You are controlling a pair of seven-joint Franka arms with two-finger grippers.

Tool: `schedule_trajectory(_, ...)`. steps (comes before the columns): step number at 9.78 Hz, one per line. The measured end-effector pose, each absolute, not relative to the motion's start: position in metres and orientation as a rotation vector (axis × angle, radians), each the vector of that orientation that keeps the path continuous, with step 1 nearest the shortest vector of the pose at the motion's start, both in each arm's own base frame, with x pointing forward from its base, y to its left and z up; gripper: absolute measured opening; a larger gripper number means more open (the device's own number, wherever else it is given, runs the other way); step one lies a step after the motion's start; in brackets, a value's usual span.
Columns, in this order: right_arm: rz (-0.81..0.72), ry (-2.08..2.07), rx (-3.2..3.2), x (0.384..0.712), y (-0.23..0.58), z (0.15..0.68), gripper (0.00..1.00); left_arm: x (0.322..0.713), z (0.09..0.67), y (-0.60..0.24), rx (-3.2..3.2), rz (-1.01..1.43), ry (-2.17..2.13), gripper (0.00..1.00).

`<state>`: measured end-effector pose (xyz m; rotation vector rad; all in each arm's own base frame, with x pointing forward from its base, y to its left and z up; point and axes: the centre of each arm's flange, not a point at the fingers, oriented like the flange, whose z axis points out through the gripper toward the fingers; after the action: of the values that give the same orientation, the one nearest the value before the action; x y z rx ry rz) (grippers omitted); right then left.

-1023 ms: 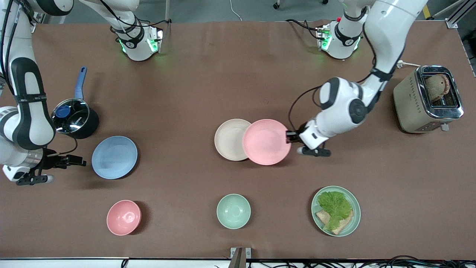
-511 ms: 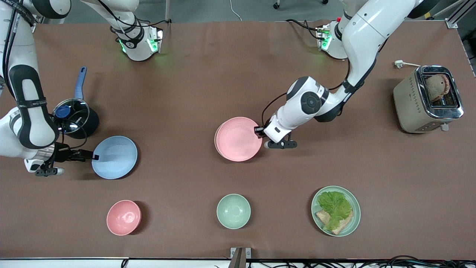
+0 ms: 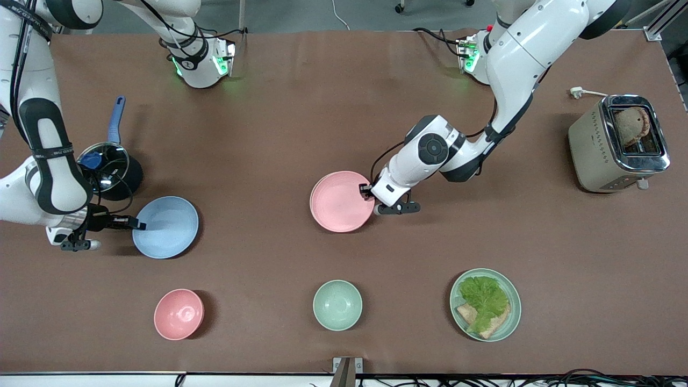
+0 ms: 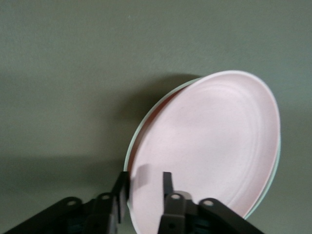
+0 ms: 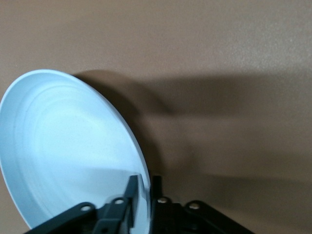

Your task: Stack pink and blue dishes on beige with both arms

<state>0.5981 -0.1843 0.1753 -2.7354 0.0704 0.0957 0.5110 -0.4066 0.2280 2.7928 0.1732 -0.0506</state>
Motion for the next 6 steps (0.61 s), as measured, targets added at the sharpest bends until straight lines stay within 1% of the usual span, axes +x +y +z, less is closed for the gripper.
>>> schedule_trajectory(1, 0.104, 0.080, -2.715, 0.598, -0.186, 0.178, 0.06, 0.511, 0.243, -0.404, 2.824, -0.051, 0.158, 0.56)
schedule_trajectory(2, 0.110, 0.080, -2.698, 0.603, -0.188, 0.188, 0.06, 0.511, 0.265, -0.396, 2.885, -0.062, 0.117, 0.71)
schedule_trajectory(3, 0.123, 0.084, -2.675, 0.614, -0.189, 0.207, 0.06, 0.514, 0.294, -0.379, 2.960, -0.063, 0.052, 0.84)
schedule_trajectory(4, 0.147, 0.103, -2.655, 0.628, -0.190, 0.238, 0.06, 0.524, 0.328, -0.351, 3.035, -0.040, 0.017, 0.97)
schedule_trajectory(5, 0.172, 0.136, -2.648, 0.641, -0.187, 0.274, 0.06, 0.537, 0.364, -0.315, 3.090, 0.026, -0.010, 1.00)
schedule_trajectory(6, 0.191, 0.162, -2.651, 0.651, -0.176, 0.304, 0.06, 0.552, 0.401, -0.275, 3.123, 0.116, -0.039, 1.00)
